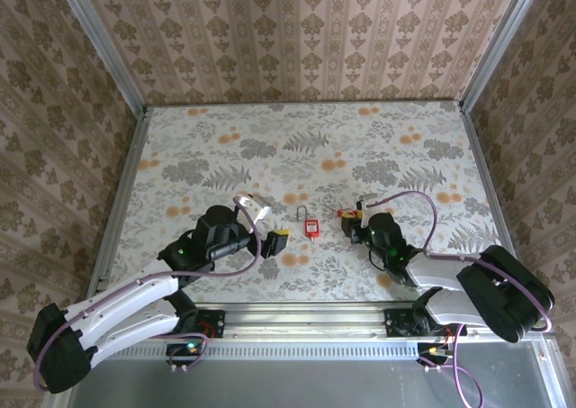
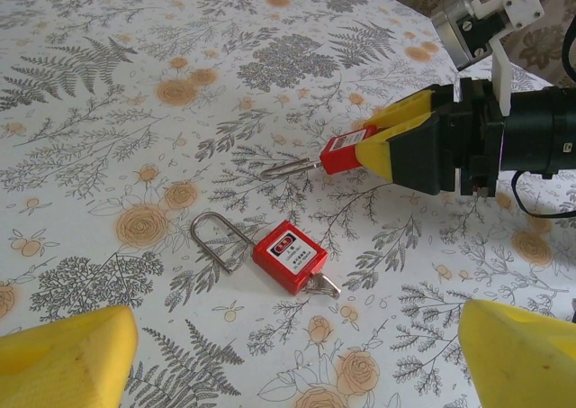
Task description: Unlock with the key
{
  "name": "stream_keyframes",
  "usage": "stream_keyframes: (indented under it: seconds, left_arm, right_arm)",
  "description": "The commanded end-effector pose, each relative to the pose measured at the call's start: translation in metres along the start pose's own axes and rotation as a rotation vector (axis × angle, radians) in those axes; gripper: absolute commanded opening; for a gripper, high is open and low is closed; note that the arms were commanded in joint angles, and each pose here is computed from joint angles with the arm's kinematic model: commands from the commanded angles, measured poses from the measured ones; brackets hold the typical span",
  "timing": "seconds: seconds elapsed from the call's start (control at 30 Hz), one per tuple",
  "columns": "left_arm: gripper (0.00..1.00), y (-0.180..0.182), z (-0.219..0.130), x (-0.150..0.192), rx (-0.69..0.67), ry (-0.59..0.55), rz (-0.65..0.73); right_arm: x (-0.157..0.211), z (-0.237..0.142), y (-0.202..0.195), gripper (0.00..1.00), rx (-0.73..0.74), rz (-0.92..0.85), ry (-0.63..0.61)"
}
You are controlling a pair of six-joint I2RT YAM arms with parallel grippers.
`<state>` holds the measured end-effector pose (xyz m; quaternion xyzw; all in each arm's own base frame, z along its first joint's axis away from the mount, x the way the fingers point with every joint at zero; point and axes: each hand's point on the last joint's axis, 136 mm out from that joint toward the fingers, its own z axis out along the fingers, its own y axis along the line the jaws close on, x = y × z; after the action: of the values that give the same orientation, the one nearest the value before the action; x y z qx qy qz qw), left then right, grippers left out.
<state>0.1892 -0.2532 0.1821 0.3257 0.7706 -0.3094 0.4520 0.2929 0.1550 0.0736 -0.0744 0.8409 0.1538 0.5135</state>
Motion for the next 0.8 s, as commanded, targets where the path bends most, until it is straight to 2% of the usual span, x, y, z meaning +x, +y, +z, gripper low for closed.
stream_keyframes:
  seconds: [0.0, 0.07, 0.23, 0.4, 0.63, 0.77]
  left_arm:
    - [0.93, -0.004, -0.006, -0.020, 0.002, -0.065, 0.031]
    - [0.93, -0.004, -0.007, -0.020, -0.001, -0.066, 0.031]
    - [0.94, -0.003, -0.012, -0.020, -0.005, -0.079, 0.032]
    - [0.94, -0.003, -0.016, -0.021, -0.008, -0.093, 0.033]
    - [0.94, -0.004, -0.017, -0.022, -0.004, -0.087, 0.031]
    - [0.95, -0.006, -0.021, -0.024, 0.000, -0.089, 0.024]
  right_arm:
    - [-0.010, -0.004, -0.002, 0.45, 0.029, 0.007, -0.044]
    - [-0.010, -0.005, -0.001, 0.53, 0.027, 0.007, -0.035]
    - [-0.014, -0.013, 0.001, 0.65, 0.020, 0.022, -0.029]
    - [-0.018, -0.025, 0.001, 0.70, 0.014, 0.037, -0.015]
    - [-0.010, -0.032, -0.009, 0.77, 0.085, -0.015, 0.127]
    - [0.004, -0.017, -0.006, 0.79, 0.106, -0.036, 0.299]
